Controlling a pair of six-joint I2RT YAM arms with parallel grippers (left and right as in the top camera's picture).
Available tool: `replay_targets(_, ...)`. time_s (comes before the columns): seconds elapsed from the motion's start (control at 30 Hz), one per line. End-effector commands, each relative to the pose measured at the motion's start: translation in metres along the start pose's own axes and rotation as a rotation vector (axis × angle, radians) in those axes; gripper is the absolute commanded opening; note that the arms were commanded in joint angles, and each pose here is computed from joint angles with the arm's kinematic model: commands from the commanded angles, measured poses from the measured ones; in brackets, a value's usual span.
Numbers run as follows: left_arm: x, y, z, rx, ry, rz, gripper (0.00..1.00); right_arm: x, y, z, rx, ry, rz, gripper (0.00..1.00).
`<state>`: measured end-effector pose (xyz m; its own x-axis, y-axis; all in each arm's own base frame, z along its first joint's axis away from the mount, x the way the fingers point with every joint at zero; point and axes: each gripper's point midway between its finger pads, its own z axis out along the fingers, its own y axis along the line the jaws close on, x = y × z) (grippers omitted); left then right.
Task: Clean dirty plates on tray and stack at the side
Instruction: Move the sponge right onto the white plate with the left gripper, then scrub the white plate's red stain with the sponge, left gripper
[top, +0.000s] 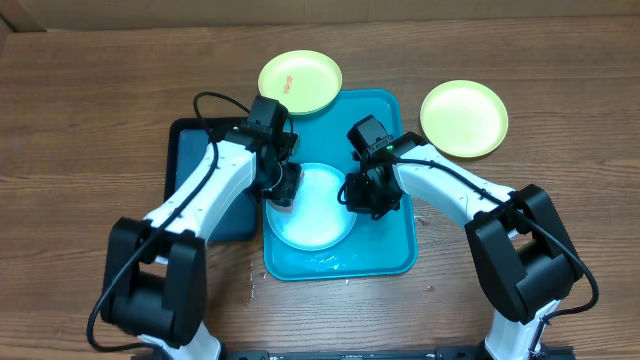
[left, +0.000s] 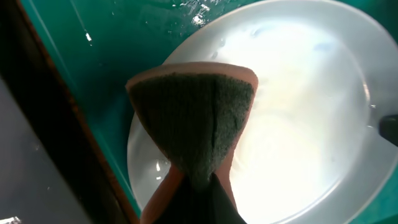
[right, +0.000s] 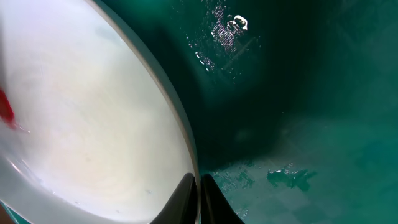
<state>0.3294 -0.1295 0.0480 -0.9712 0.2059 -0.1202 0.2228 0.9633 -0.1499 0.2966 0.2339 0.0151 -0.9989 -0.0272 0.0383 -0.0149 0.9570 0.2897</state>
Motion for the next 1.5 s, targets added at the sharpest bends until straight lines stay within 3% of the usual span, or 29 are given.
replay_targets(0.0, -0.006, -0.002, 0.008, 0.006, 0.009, 0.007, 0.04, 0.000, -0.005, 0.003, 0.018, -0.004, -0.002, 0.06)
replay_targets(0.4, 0.013, 0.001, 0.049, -0.030, 0.042, 0.033, 0.04, -0.001, -0.004, 0.003, 0.014, -0.010, -0.004, 0.07)
replay_targets(0.53, 0.035, -0.014, 0.061, 0.059, 0.094, 0.037, 0.04, -0.002, -0.004, 0.003, 0.013, -0.011, -0.004, 0.07)
replay_targets(0.67, 0.047, -0.044, 0.056, 0.261, 0.131, 0.096, 0.04, -0.002, -0.003, 0.003, 0.012, -0.013, -0.005, 0.07)
replay_targets(0.9, 0.012, -0.069, 0.012, 0.489, 0.048, 0.114, 0.04, -0.002, -0.003, 0.003, 0.012, -0.013, -0.005, 0.07)
replay_targets(1.1, -0.015, -0.043, -0.007, 0.358, -0.015, 0.104, 0.04, -0.002, -0.003, 0.003, 0.012, -0.013, -0.005, 0.07)
replay_targets(1.47, 0.029, 0.006, 0.042, -0.010, 0.089, 0.025, 0.04, -0.002, -0.003, 0.003, 0.012, -0.013, -0.005, 0.07)
